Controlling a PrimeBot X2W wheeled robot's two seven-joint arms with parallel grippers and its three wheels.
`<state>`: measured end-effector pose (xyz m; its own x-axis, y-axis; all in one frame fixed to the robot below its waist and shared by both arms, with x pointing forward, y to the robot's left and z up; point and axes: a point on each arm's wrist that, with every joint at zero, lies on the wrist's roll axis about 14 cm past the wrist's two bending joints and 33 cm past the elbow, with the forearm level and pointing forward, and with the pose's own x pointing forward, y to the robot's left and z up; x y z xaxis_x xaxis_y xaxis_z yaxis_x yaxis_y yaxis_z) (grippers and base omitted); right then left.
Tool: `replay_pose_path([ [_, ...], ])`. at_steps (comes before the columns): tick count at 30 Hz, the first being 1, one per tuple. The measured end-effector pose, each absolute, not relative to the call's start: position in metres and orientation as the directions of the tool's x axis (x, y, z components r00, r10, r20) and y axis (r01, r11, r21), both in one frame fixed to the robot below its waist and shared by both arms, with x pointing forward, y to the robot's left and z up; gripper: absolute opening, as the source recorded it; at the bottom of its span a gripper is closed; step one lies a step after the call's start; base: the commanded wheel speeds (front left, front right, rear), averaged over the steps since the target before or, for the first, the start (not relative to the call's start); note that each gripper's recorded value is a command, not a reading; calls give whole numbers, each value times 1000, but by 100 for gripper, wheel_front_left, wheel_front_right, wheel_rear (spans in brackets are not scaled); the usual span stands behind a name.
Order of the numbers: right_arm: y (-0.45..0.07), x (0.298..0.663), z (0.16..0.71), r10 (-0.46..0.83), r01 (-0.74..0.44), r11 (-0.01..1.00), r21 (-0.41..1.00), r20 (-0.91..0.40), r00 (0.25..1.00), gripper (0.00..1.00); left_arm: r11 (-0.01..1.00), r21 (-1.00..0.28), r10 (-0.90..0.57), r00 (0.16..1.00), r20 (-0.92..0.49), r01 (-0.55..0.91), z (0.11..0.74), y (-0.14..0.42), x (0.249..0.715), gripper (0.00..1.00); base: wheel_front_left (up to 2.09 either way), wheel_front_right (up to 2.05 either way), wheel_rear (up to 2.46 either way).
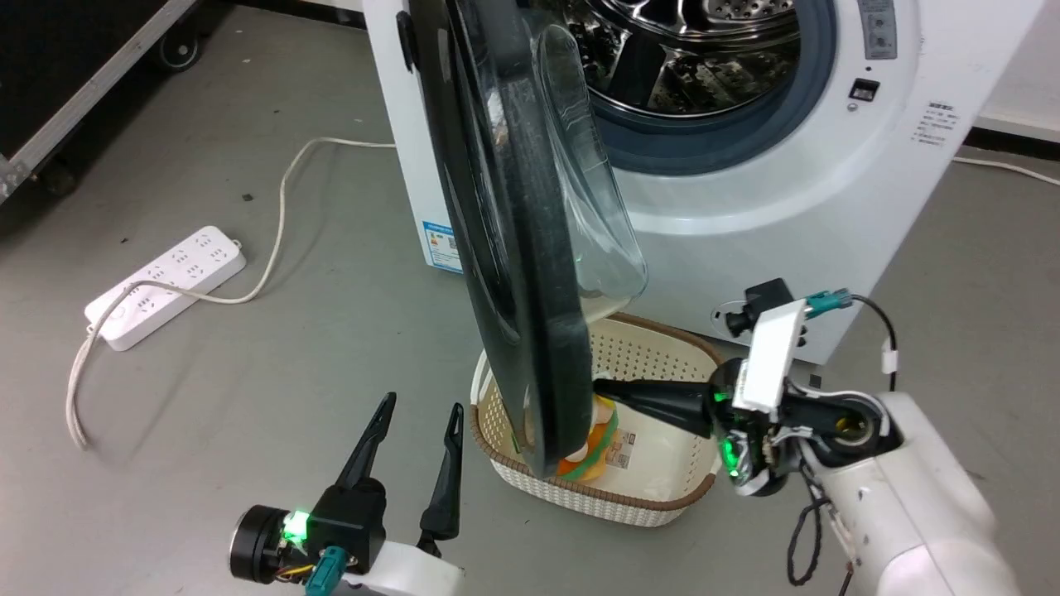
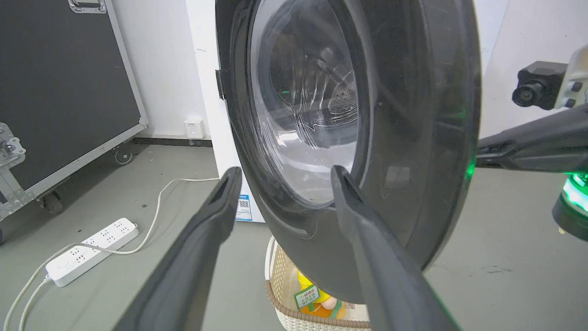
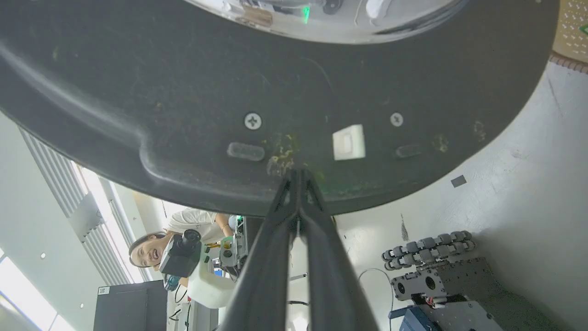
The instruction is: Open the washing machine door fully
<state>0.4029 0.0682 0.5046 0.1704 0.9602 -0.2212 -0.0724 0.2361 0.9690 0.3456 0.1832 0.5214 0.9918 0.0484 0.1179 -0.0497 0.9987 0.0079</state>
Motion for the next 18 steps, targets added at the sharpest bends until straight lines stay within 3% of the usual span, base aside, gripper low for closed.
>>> replay_pose_path([
  [8,93,393,501,969,-68,209,976,-197,151,0,998,3,57,994,98,-58,515,185,344,100,0,0,0],
  [14,84,404,514,954,-107,210,972,-179,241,0,998,-1,60,992,115,-60,520,185,345,100,0,0,0],
  [15,78,409,518,943,-133,224,965,-180,280,9,998,-1,60,991,120,-61,522,185,345,100,0,0,0],
  [16,70,416,522,925,-164,247,955,-182,332,88,998,-2,61,990,126,-61,524,185,345,100,0,0,0],
  [17,60,422,525,906,-197,279,940,-189,379,100,998,-3,60,990,130,-60,525,185,345,100,0,0,0],
  [18,48,427,527,882,-239,323,916,-201,425,100,998,-3,61,989,135,-61,526,186,345,100,0,0,0],
])
